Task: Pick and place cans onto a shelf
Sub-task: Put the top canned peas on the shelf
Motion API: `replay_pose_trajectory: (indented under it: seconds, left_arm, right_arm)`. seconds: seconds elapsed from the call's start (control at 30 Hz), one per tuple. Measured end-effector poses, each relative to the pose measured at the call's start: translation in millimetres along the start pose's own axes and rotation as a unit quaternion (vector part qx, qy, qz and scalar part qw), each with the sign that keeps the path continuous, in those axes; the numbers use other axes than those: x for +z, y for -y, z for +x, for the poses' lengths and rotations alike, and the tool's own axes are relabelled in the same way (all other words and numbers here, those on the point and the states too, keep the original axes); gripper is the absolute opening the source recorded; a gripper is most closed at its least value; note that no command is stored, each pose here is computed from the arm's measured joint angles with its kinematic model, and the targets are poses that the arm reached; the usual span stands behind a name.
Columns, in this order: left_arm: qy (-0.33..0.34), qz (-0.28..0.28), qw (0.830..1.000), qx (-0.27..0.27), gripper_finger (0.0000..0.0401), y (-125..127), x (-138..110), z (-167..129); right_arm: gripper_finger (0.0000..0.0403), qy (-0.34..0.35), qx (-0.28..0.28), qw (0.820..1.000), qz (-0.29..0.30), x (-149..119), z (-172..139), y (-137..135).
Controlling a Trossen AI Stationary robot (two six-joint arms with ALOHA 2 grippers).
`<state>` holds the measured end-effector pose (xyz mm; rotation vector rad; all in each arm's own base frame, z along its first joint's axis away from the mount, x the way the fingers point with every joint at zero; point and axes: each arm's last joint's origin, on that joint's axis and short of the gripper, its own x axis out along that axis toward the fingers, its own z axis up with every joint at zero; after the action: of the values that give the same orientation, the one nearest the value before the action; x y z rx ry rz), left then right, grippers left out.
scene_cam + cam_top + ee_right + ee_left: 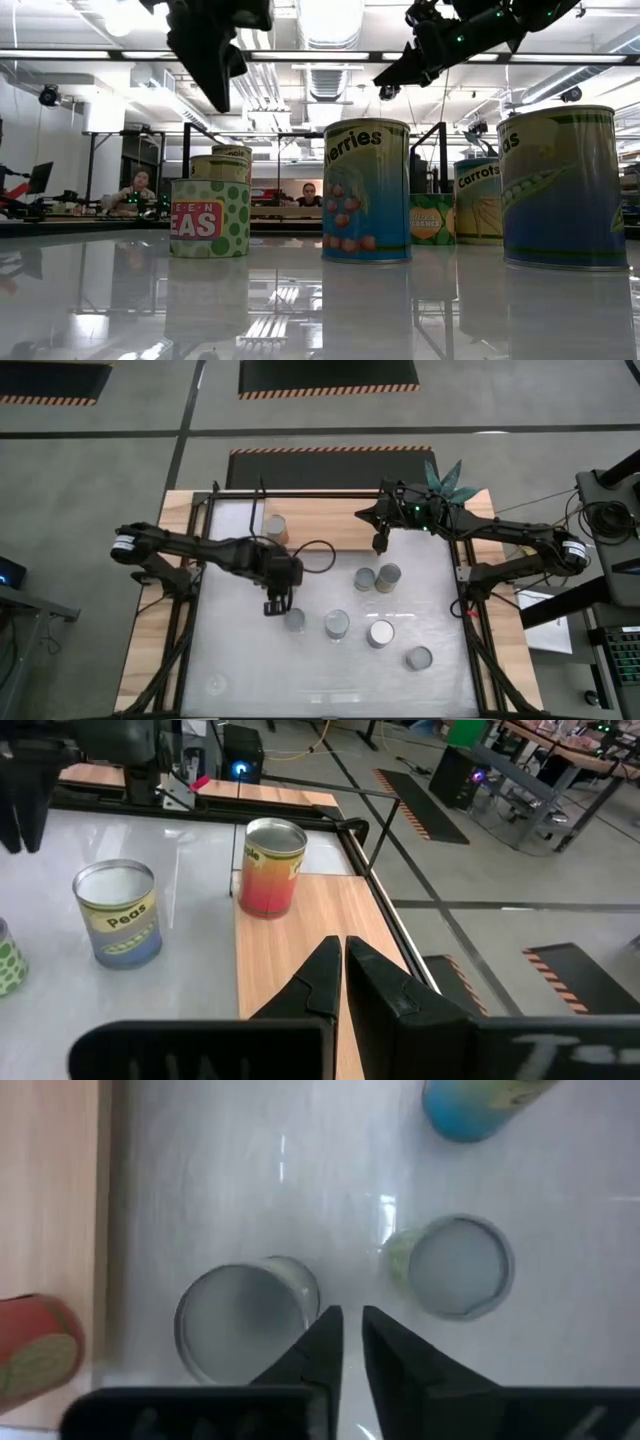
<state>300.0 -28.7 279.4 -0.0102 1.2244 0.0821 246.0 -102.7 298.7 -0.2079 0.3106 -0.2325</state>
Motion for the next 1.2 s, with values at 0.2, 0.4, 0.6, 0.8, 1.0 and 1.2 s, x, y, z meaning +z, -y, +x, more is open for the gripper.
replay_pose_trajectory:
  seconds: [0.2,0.4,0.6,0.8,1.0,1.2]
  left_arm:
    - [-0.003,-0.015,1.000,0.026,0.0106,-2,-6,15]
    - [0.000,-0.011,0.999,0.030,0.0158,-2,-12,32]
    - [0.005,-0.011,0.998,0.059,0.0160,-4,-17,40]
    - [0.001,-0.010,0.998,0.060,0.0130,-4,-22,48]
    - [-0.001,-0.007,0.998,0.061,0.0064,-4,-23,49]
    - [-0.001,0.002,0.999,0.050,0.0006,-3,-23,49]
  right_arm:
    - [0.0009,0.000,0.000,1.000,-0.006,0,0,0]
    - [0.0009,0.006,-0.002,1.000,-0.015,1,0,0]
    - [0.0009,0.010,-0.005,1.000,-0.024,2,0,1]
    - [0.0009,0.010,-0.005,1.000,-0.027,2,0,1]
    - [0.0009,0.010,-0.005,1.000,-0.028,2,0,1]
    - [0.0009,0.010,-0.005,1.000,-0.028,2,0,1]
